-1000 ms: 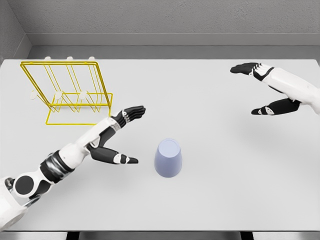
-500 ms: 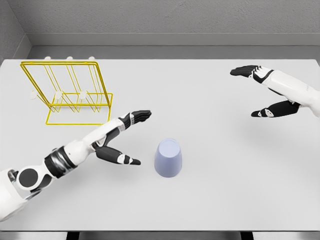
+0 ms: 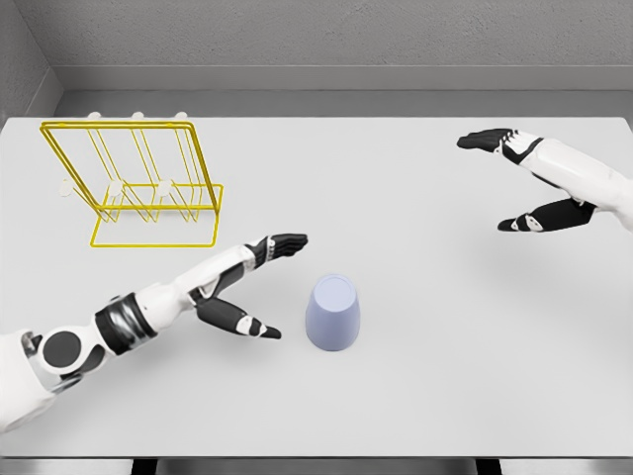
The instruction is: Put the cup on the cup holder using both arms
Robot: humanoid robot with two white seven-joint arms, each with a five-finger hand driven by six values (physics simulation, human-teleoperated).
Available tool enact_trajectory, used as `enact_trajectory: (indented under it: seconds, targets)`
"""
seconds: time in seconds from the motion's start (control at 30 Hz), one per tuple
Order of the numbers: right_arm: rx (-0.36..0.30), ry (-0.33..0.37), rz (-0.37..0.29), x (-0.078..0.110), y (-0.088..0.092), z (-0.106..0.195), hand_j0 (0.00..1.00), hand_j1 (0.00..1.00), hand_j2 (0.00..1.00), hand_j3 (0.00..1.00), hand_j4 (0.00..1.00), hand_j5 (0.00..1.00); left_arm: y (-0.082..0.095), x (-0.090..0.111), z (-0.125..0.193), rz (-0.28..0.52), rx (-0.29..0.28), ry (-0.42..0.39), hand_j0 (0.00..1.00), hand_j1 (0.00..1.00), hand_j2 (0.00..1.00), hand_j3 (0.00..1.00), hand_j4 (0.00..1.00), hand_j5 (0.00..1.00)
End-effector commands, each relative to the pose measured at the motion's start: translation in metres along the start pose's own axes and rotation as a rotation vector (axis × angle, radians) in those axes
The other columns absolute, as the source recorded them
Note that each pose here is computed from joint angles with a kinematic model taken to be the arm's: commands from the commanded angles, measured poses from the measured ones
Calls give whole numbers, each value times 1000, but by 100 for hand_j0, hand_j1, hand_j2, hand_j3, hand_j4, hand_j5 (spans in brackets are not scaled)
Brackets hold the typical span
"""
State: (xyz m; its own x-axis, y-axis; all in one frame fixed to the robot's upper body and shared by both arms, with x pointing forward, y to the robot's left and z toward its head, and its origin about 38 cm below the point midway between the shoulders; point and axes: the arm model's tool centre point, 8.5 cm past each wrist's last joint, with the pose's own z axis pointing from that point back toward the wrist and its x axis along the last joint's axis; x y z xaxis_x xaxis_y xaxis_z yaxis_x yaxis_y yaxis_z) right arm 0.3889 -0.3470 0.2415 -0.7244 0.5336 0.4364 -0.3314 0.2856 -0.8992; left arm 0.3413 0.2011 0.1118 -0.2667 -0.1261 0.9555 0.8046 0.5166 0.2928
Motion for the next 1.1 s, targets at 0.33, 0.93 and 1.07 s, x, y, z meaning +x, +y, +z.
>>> enact_trajectory:
  seconds: [0.33, 0.93, 1.07]
  targets:
    - [-4, 2, -8, -1, 0, 1, 100, 100, 100, 100, 100, 100, -27, -4, -29, 70, -45, 7, 100, 100, 100, 100, 100, 100]
    - [-5, 16, -16, -5, 1, 3, 100, 100, 100, 100, 100, 100, -29, 4, -40, 47, -60, 29, 100, 100, 100, 100, 100, 100]
    - [-5, 18, -17, -6, 1, 4, 100, 100, 100, 100, 100, 100, -29, 8, -40, 44, -60, 17, 100, 100, 100, 100, 100, 100]
